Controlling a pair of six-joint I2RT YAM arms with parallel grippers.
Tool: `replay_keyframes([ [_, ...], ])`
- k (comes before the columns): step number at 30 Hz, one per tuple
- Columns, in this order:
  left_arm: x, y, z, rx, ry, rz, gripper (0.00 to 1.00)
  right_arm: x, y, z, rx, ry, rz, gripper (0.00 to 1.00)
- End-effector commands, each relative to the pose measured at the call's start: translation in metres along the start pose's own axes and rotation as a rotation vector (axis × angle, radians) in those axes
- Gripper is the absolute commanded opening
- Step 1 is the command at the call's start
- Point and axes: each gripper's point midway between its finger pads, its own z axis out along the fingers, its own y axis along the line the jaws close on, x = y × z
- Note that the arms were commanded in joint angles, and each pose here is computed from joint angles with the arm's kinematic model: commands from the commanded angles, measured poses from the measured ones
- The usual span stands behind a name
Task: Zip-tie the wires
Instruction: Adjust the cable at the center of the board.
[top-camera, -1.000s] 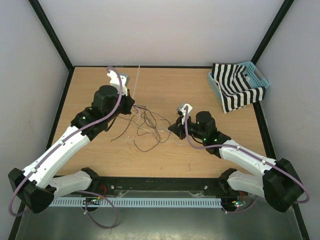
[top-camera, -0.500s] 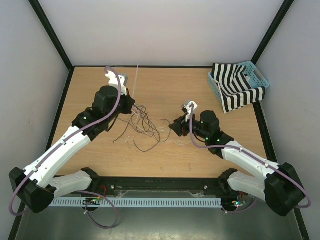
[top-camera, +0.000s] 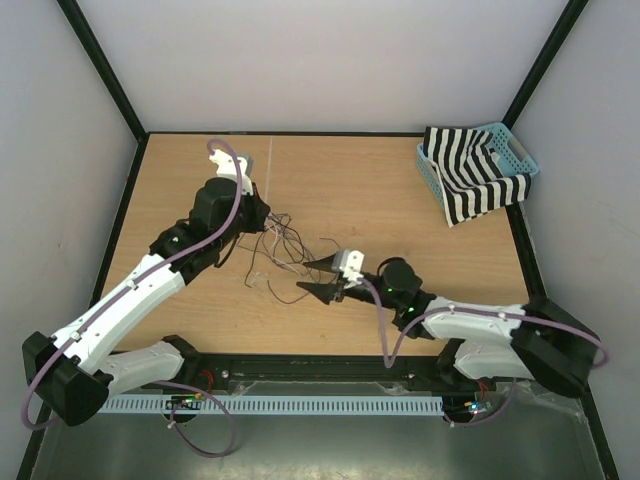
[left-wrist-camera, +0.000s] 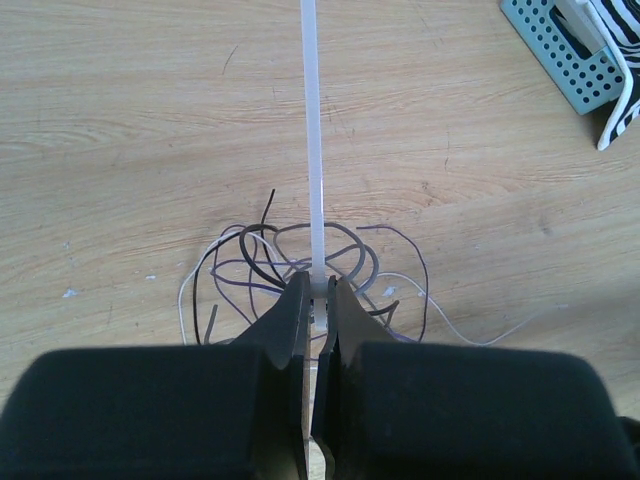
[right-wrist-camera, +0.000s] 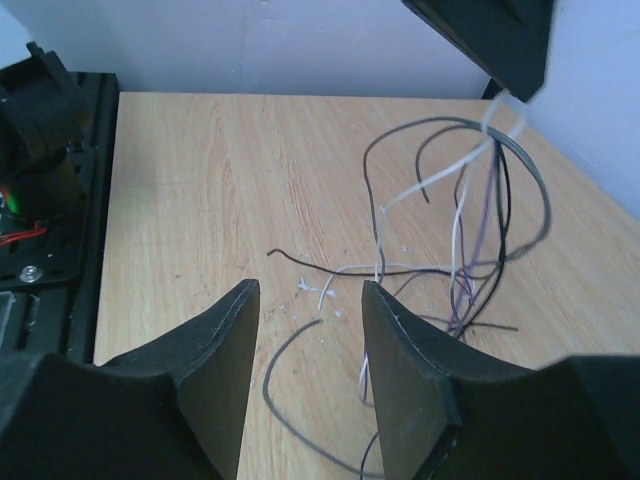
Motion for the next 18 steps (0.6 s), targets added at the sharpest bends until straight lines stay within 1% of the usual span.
replay_keyframes([
  [1, -0.009, -0.002, 0.0, 0.01, -0.041, -0.027, 0.0, -0.04, 0.007, 0.034, -0.023, -0.164, -0.192, 0.55],
  [5, -0.006, -0.005, -0.001, 0.026, -0.033, -0.034, 0.0, -0.032, 0.01, 0.06, -0.033, -0.178, -0.233, 0.55],
  [13, -0.005, -0.007, -0.004, 0.033, -0.036, -0.039, 0.0, -0.002, -0.005, 0.106, -0.006, -0.136, -0.294, 0.56],
  [18, -0.006, -0.008, -0.007, 0.041, -0.044, -0.04, 0.0, 0.014, -0.019, 0.128, 0.05, -0.119, -0.279, 0.58],
])
